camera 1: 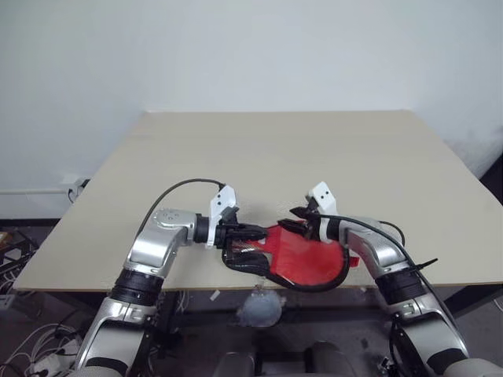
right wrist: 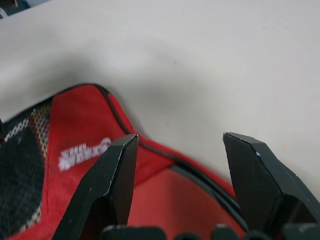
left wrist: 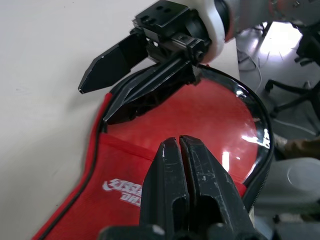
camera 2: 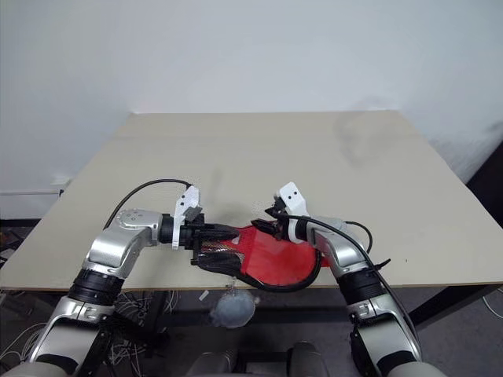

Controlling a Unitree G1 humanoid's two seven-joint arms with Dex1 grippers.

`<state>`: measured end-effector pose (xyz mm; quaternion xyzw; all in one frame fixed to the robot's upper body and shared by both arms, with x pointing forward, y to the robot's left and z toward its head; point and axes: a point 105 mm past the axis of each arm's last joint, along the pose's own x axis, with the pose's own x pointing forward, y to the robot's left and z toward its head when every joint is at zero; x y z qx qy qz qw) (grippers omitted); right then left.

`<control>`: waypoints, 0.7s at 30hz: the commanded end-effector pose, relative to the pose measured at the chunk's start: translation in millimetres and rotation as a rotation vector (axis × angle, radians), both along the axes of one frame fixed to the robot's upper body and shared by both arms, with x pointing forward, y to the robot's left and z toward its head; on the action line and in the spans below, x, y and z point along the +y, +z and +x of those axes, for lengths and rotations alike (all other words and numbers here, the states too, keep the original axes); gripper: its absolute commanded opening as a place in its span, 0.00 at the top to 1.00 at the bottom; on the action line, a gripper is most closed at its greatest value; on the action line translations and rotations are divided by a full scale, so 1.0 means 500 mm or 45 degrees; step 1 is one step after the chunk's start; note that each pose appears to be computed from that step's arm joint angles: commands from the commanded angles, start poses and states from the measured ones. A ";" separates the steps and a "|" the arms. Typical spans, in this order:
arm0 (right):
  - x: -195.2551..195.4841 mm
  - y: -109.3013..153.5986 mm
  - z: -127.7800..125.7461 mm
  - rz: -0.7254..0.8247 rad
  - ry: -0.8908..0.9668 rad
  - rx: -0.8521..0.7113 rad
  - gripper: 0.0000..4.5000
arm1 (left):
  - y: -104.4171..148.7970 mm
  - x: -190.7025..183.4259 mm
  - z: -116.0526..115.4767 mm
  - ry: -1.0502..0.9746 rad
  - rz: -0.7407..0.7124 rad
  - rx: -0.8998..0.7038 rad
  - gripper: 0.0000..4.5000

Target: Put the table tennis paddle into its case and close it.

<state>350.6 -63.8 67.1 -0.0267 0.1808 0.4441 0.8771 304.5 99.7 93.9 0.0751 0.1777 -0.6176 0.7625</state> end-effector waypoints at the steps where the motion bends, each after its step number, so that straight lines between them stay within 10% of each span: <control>1: -0.017 0.039 0.015 -0.011 -0.019 -0.112 0.35 | 0.015 0.004 0.000 -0.015 0.015 -0.058 1.00; 21: -0.098 0.068 0.030 -0.086 -0.135 -0.197 0.35 | 0.017 0.037 0.024 0.119 0.030 -0.147 1.00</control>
